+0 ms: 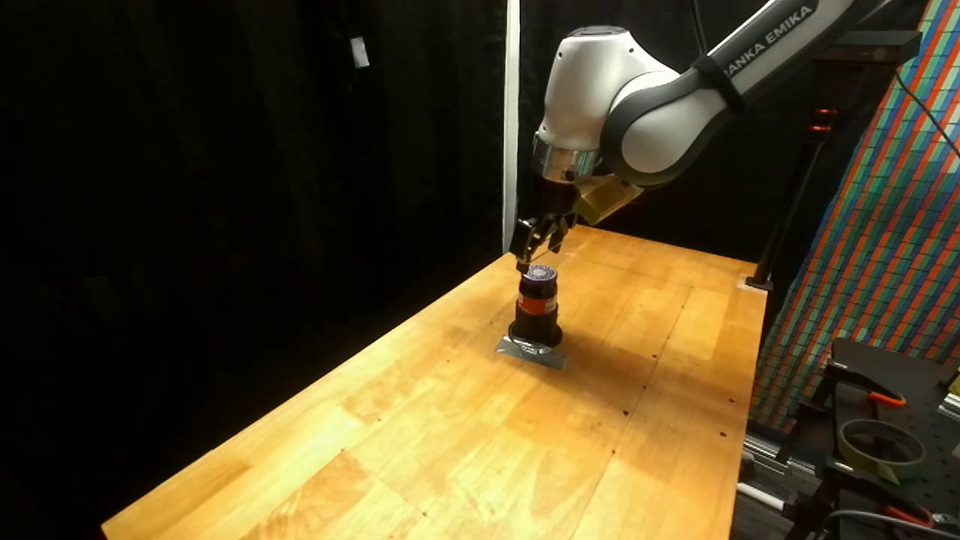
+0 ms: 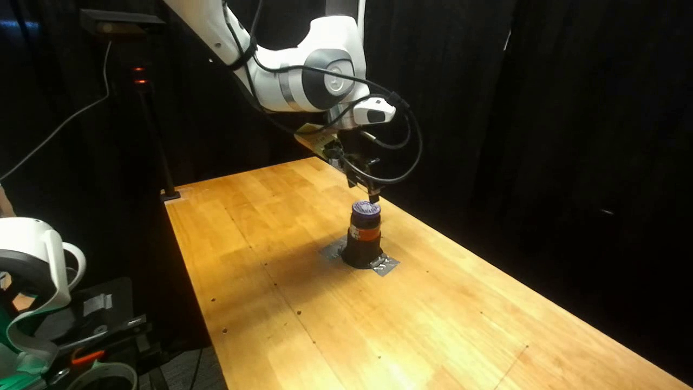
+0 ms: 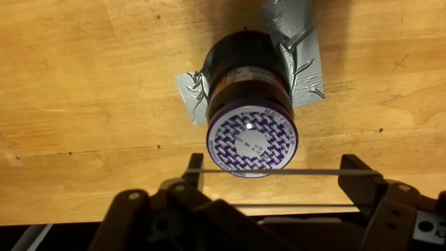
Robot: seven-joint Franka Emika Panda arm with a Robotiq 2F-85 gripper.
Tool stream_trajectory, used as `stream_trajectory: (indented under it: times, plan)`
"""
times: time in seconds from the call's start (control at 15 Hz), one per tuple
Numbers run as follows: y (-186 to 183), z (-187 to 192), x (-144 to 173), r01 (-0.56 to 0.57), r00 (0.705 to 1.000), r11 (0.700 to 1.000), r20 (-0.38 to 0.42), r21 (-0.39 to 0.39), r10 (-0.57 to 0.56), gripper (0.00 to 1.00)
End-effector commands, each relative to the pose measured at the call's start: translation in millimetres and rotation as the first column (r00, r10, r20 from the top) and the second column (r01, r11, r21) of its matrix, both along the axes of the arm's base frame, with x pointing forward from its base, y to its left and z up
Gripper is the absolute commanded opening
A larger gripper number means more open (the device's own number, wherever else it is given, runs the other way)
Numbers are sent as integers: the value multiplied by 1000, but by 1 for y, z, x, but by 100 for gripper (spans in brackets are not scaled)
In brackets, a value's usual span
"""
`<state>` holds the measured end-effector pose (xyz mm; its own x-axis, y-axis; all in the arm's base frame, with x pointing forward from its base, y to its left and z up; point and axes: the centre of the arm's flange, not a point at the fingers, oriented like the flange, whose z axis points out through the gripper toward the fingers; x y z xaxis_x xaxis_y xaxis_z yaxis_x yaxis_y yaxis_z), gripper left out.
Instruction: Put the elastic around the bottle
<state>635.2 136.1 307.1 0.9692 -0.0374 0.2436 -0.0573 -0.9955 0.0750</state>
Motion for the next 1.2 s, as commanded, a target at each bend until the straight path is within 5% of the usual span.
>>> stream_trajectory:
  times: [0.0,1.13]
  plan:
    - [-2,-15,27,-7,999,1000,48,4,7,100]
    - [-27,-74,34,17,999,999,32,35,-18,100]
